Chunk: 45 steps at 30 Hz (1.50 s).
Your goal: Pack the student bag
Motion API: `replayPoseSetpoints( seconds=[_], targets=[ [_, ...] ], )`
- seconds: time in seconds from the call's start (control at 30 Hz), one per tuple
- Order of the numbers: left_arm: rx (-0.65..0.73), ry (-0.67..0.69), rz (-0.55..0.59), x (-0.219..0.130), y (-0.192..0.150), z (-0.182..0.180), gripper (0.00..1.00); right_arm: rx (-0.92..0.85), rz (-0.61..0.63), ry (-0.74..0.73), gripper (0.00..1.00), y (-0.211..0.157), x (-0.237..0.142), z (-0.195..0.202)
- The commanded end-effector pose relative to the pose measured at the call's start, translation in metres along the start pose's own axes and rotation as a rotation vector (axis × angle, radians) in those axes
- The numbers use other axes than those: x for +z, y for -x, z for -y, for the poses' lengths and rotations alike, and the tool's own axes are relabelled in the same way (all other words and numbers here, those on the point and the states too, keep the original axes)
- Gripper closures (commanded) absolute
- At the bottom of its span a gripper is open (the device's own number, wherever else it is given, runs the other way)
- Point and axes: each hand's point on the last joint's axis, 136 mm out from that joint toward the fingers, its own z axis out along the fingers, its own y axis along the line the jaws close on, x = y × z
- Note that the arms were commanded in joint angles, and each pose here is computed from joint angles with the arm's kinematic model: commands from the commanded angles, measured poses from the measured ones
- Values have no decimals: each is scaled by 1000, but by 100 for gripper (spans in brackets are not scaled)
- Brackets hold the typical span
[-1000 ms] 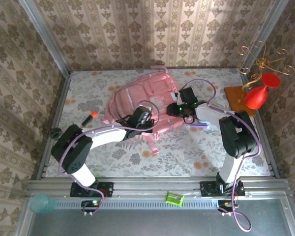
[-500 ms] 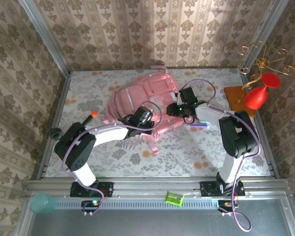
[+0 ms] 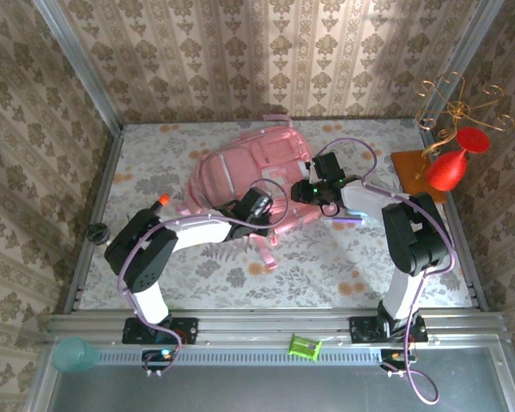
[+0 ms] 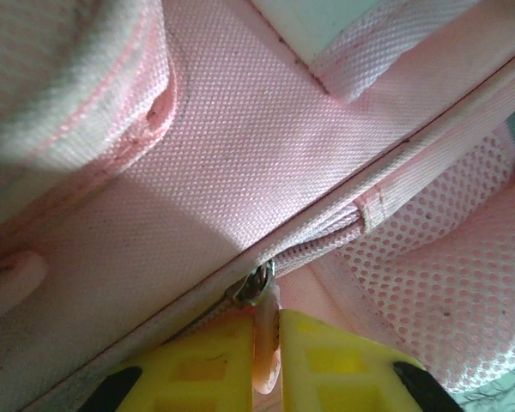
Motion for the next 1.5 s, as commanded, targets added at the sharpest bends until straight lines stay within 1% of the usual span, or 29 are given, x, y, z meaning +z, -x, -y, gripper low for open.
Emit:
replayPoseSetpoints(
  seconds=[0.0,0.1,0.17,0.27,0.33,0.43,0.53,0.67,0.73,0.9,0.97,1.0,1.03,1.1,1.17,1.27,1.33,1.4,1.47],
  targets=[
    [2,146,-95,11,-30,-30,81,47,-128,-170,57,-40,12,51],
    [0,157,-101,14,-32,-31,79,45,-128,-165,57,-40,12,50],
    [6,173,-98,15,-33,-31,80,46,-127,-162,57,-40,12,50],
    [6,161,-93,16,-33,-28,90,46,-129,-166,57,-41,13,51],
    [5,160,-84,14,-31,-28,99,44,-129,-168,57,-41,13,52],
    [9,173,-55,5,-26,-32,100,42,-127,-182,57,-40,12,54],
    [19,202,-27,-6,-23,-43,100,47,-135,-225,57,-43,12,63],
    [13,220,-52,-17,-28,-64,100,57,-149,-280,57,-45,14,75],
    [-4,205,-60,-21,-31,-70,100,60,-160,-304,59,-47,16,80],
    [8,228,-70,-37,-34,-87,100,68,-158,-311,59,-45,15,81],
    [6,246,-85,-41,-39,-100,100,66,-150,-307,59,-42,13,80],
    [6,243,-85,-43,-40,-103,100,58,-139,-294,59,-39,11,77],
    [4,209,-80,-45,-39,-100,100,49,-117,-271,59,-35,9,72],
    [4,104,-48,-47,-31,-83,100,20,-56,-188,57,-21,-2,53],
    [-10,-1,-19,-52,-21,-63,100,-16,12,-108,54,-5,-19,28],
    [-33,-69,0,-58,-11,-48,100,-71,48,-6,49,4,-42,-14],
    [-50,-88,6,-60,-10,-43,100,-117,40,40,46,-3,-53,-41],
    [-70,-100,15,-63,-9,-40,100,-150,22,50,45,-19,-59,-61],
    [-80,-120,25,-66,-8,-34,100,-144,-21,71,44,-44,-58,-76]
  ],
)
